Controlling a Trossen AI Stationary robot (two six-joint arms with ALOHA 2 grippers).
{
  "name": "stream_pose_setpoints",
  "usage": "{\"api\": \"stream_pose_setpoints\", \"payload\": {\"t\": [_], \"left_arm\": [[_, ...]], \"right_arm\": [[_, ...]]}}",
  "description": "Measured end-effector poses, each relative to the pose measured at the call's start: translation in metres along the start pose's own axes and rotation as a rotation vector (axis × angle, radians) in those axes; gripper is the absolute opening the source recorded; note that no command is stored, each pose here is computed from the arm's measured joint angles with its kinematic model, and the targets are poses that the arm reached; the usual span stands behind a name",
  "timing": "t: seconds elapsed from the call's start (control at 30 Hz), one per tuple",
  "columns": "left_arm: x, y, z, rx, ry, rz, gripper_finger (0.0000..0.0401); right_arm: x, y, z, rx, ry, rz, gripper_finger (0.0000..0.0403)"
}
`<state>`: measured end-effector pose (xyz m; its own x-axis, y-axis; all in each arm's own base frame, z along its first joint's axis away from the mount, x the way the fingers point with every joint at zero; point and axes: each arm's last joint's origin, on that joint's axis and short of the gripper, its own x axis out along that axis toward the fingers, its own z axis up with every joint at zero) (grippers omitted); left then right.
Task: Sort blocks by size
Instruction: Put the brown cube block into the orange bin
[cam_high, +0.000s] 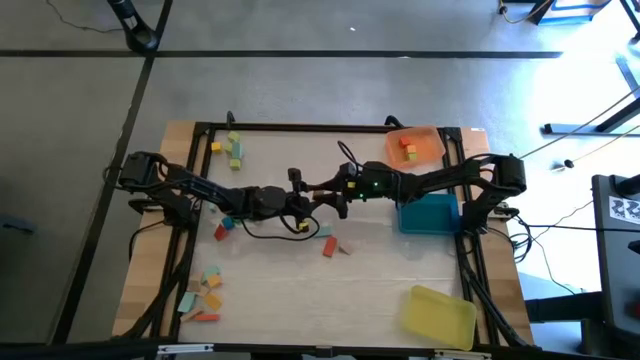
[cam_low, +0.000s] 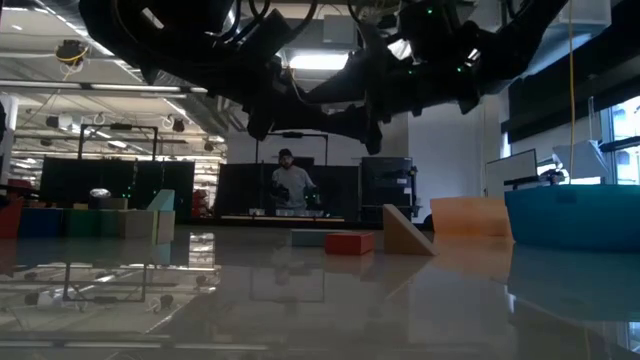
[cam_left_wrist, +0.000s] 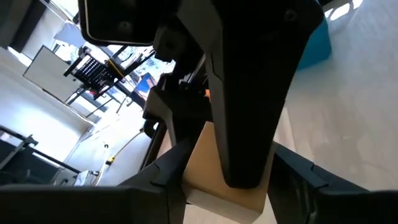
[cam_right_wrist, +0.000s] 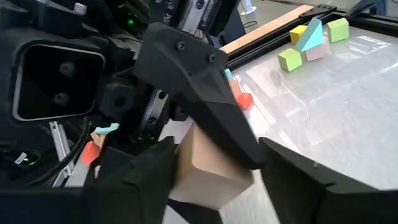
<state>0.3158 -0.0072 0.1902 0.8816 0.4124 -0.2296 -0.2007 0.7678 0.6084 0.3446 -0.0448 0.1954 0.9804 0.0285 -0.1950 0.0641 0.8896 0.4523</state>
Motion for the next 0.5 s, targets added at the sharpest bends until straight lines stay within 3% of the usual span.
{"api": "stream_pose_setpoints", "payload": {"t": [0.13, 0.5], "left_arm": [[0.0, 0.0, -0.001, 0.013, 0.006, -0.002, 0.0165], [-0.013, 0.0, 0.009, -0.045, 0.0, -0.028, 0.0238]], "right_arm": [[0.0, 0.0, 0.0, 0.013, 0.004, 0.002, 0.0138], [-0.005, 0.003, 0.006, -0.016, -0.001, -0.001, 0.0137]]}}
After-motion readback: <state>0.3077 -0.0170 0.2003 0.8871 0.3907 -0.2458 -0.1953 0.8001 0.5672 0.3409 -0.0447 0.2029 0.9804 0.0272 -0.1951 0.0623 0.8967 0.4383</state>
